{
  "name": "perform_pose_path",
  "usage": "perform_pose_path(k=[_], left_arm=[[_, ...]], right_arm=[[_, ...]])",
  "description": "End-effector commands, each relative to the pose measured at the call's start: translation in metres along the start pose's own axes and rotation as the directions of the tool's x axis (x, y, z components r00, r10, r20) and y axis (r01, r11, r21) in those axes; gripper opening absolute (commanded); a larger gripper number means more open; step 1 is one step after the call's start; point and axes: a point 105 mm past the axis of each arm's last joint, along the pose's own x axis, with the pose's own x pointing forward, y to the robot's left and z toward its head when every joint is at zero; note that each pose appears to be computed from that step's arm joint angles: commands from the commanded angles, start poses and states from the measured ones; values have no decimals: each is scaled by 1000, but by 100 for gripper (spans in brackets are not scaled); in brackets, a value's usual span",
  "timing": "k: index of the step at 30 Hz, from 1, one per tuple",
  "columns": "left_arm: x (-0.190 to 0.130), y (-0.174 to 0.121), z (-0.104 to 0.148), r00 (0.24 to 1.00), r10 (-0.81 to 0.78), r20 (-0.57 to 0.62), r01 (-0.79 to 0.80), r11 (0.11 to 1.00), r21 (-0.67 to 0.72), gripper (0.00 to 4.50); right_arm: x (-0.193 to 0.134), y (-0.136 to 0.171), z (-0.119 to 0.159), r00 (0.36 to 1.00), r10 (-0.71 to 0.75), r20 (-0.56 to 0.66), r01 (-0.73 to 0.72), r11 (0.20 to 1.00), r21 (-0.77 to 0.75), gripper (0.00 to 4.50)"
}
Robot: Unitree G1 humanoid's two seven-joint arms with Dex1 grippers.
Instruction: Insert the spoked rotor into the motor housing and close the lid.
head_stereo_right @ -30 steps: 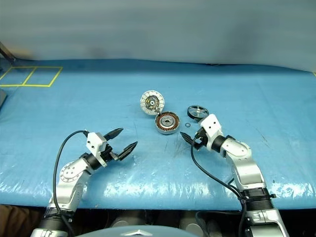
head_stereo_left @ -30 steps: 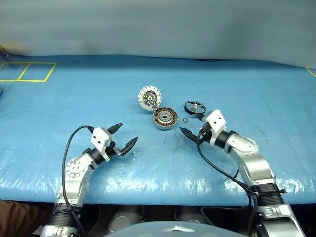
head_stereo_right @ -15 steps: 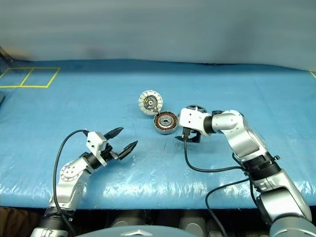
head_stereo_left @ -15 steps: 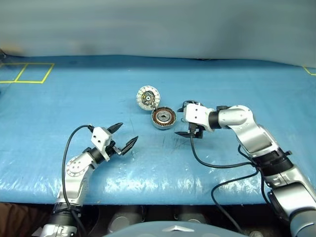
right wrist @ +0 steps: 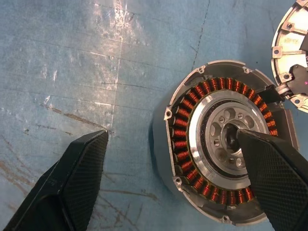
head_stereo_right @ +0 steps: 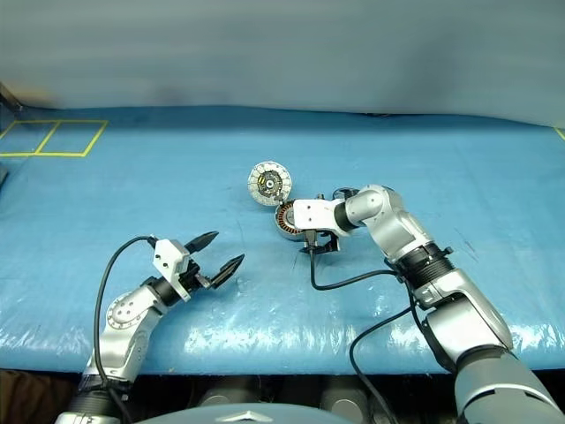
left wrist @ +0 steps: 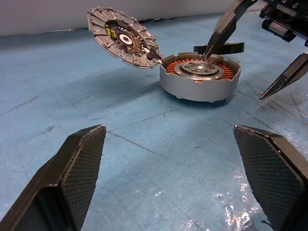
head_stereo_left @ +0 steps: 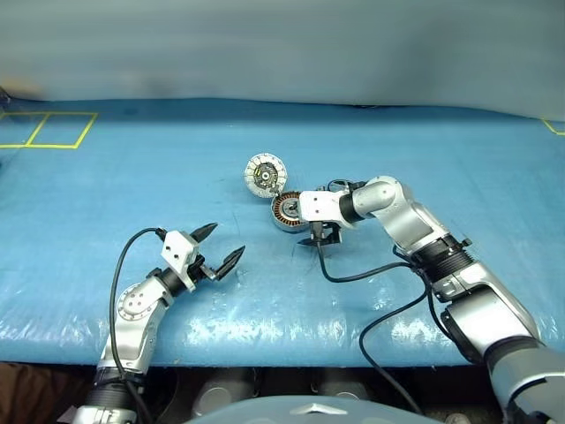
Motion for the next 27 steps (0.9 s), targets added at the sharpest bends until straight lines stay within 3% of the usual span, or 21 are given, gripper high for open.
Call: perform_pose_path(k=[1, 7, 10, 16, 23, 27], left_arm=[[1, 0, 14, 999, 0, 42, -2, 999, 40, 450], [1, 1, 14, 999, 6, 42, -8, 999, 43, 450], [0, 2, 14, 999, 10, 40, -12, 999, 46, 450], [-3, 3, 13, 999, 21, 36, -23, 998, 50, 450], [-3, 2, 12, 999, 27, 36, -29, 998, 48, 450], [-5, 3, 12, 999, 33, 34, -35, 998, 49, 450]], right_arm=[[0, -8, 4, 1000, -5, 5, 5, 1000, -24, 447], [11, -4, -12, 998, 44, -37, -43, 999, 14, 447], [13, -1, -24, 994, 68, -83, -67, 997, 25, 387], [12, 0, -29, 993, 63, -105, -63, 998, 3, 200], [11, 8, -20, 1000, 20, -24, -19, 1000, 19, 200], [9, 22, 3, 995, 4, 98, -14, 995, 98, 200]])
